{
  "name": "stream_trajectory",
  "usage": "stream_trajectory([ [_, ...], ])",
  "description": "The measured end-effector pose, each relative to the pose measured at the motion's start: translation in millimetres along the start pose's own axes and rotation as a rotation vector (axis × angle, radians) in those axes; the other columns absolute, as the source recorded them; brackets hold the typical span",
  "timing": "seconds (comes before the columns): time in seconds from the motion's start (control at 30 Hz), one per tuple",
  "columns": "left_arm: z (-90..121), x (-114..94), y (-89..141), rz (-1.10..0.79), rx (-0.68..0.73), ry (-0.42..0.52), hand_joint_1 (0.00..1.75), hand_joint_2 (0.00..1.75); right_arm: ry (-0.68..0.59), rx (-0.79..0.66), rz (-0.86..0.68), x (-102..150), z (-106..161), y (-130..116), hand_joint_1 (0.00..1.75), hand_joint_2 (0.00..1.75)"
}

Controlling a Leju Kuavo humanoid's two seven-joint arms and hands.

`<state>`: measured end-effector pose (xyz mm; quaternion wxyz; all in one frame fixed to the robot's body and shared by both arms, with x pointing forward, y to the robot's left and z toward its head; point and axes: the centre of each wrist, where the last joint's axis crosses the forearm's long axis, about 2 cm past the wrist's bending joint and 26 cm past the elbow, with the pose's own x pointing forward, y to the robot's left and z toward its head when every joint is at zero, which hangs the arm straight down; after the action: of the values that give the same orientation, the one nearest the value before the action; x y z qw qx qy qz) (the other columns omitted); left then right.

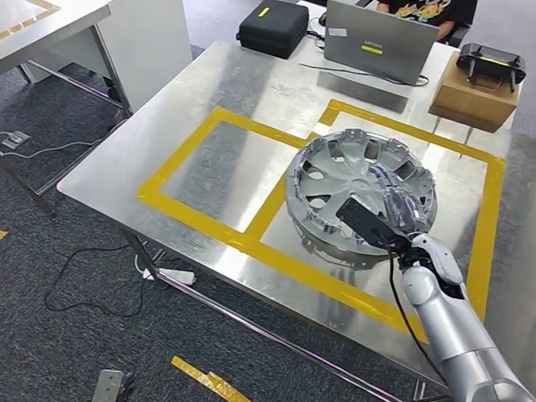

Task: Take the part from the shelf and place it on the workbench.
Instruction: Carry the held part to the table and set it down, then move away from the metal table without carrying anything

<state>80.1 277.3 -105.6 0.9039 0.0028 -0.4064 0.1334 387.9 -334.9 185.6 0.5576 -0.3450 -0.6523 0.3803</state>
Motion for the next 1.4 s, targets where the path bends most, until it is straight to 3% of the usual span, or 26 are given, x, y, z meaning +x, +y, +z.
stream_trajectory([
  [0.3,1,-1,2,0.004,0.004,0.000,0.00,0.00,-0.013,0.017,-0.016,0,0,-3,0.00,0.00],
  [0.43,3,-4,3,0.025,0.014,-0.021,0.00,0.00,-0.100,0.049,-0.097,0,11,-3,0.00,0.00],
  [0.7,17,-20,10,0.058,0.109,-0.015,0.00,0.00,-0.338,-0.179,-0.207,24,114,44,0.00,0.00],
  [0.87,18,-21,11,0.064,0.129,-0.015,0.00,0.00,-0.358,-0.218,-0.230,30,134,53,0.00,0.00],
  [1.0,22,-25,10,0.129,0.222,-0.022,0.00,0.00,-0.376,-0.362,-0.329,55,209,78,0.00,0.00],
  [1.13,22,-26,8,0.140,0.235,-0.023,0.00,0.00,-0.350,-0.379,-0.369,64,224,82,0.00,0.00],
  [1.4,23,-27,5,0.150,0.244,-0.022,0.00,0.00,-0.338,-0.408,-0.419,72,227,79,0.00,0.00],
])
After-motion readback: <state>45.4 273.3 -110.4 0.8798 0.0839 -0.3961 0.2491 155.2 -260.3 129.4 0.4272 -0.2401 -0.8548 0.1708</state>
